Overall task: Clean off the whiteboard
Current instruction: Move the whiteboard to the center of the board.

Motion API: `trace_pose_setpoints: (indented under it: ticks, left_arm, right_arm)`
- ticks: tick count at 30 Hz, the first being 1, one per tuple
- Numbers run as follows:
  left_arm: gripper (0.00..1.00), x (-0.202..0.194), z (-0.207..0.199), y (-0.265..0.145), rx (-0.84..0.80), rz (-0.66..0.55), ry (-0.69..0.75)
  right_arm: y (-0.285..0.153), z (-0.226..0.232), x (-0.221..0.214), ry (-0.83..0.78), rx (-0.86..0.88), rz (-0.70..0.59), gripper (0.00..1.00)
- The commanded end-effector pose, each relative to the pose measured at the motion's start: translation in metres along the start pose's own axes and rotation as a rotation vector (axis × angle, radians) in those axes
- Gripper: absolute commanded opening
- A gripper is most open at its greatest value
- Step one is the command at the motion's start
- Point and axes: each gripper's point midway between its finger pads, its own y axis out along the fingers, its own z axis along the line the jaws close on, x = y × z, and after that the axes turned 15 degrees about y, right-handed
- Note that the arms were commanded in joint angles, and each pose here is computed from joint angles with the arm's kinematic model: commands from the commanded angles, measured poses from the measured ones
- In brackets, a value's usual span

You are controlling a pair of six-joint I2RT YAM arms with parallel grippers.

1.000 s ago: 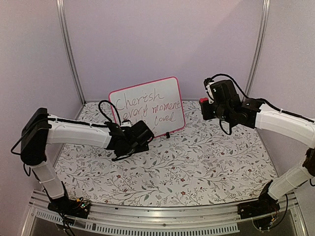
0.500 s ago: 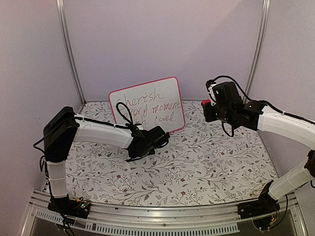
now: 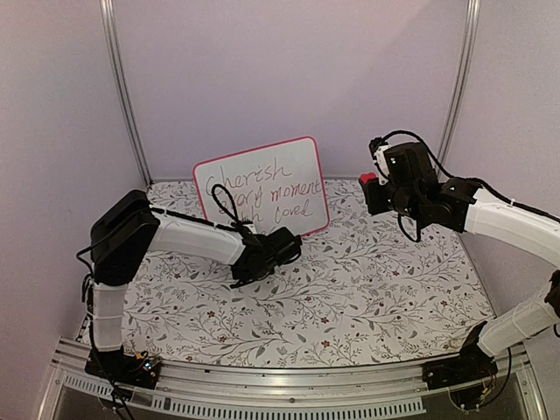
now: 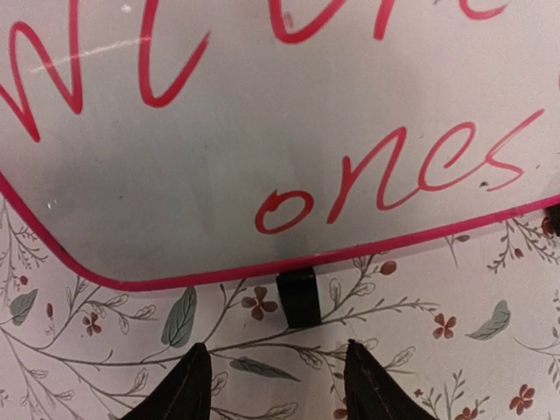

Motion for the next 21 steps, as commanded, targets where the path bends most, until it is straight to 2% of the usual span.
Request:
trace_pose_setpoints:
  ticks: [1, 14, 21]
  left_arm:
    - [0.50, 0.008, 0.004, 0.016, 0.036, -0.030, -0.002]
    - [0.48, 0.016, 0.001, 0.033, 0.027, -0.087, -0.035]
    - [0.42, 0.007, -0.003, 0.042, 0.041, -0.085, -0.039]
  right_arm:
    - [-0.009, -0.001, 0.012, 0.016, 0.020, -0.022, 0.23]
    - [-0.008, 0.002, 0.011, 0.011, 0.029, -0.012, 0.24]
    - [-0.007, 0.003, 0.011, 0.002, 0.029, -0.011, 0.24]
